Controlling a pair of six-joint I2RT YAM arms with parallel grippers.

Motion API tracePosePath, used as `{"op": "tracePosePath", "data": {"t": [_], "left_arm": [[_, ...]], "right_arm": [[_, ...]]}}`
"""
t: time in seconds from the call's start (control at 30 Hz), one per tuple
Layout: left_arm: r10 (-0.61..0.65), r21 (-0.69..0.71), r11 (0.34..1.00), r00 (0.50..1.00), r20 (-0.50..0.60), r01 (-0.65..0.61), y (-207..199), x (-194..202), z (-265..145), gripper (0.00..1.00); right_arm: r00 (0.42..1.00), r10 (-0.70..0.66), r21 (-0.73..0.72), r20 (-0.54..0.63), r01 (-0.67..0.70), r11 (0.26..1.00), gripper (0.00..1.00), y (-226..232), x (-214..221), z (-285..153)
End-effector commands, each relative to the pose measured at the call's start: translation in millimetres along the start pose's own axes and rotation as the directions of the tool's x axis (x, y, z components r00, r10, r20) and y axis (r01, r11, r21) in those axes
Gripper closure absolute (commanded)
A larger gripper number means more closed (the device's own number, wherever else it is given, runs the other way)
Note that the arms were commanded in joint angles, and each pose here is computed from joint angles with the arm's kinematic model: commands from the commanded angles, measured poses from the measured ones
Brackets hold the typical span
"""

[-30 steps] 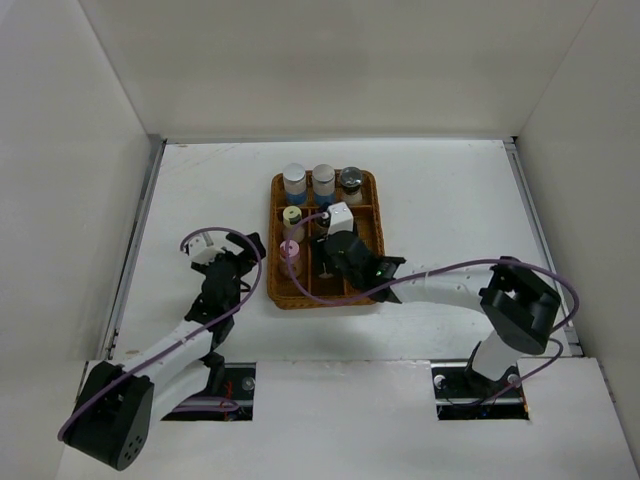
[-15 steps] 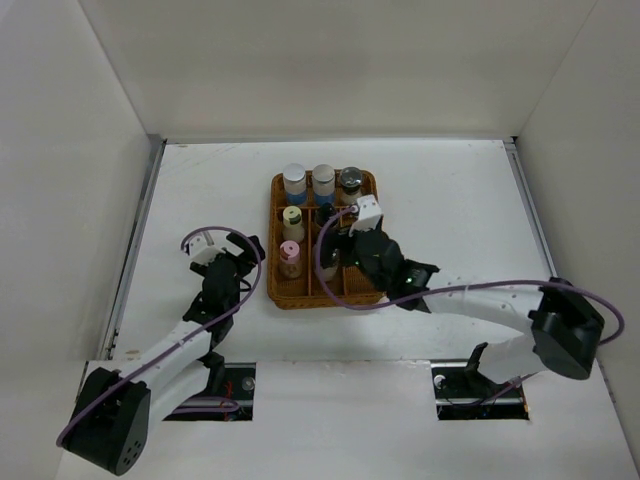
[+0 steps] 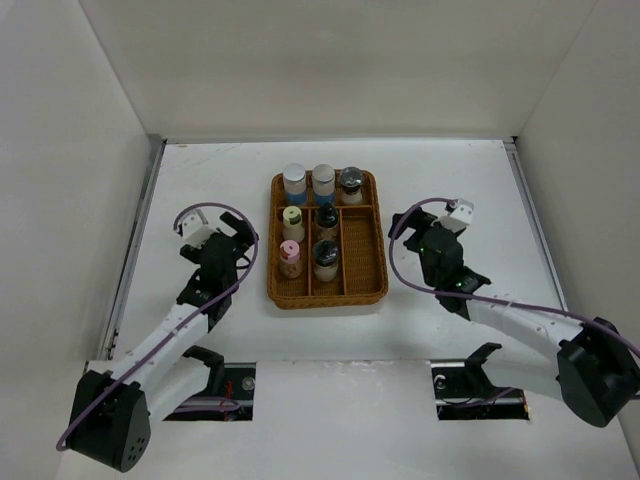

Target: Organize the condiment bottles

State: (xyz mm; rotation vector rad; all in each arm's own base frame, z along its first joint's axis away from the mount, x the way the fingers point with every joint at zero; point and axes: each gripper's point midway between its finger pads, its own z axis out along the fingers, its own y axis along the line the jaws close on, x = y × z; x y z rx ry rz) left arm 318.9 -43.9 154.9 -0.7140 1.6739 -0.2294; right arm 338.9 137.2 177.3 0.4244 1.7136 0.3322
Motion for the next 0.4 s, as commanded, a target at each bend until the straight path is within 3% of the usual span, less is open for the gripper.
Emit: {"op": "tracePosePath", "data": {"t": [0.0, 0.37], "left_arm": [[0.04, -0.118, 0.992, 0.999, -0.014, -0.041, 17.7, -5.8, 5.7, 0.0], [0.096, -0.104, 0.989, 0.99, -0.101, -0.106, -8.1, 5.2, 9.8, 0.0]], "right_arm": [[0.996, 0.086, -0.039, 0.003, -0.086, 0.996, 0.0, 15.7, -2.8, 4.6], [0.998, 0.038, -0.039, -0.057, -0.04, 0.998, 0.0, 23.3, 20.0, 13.2]]}}
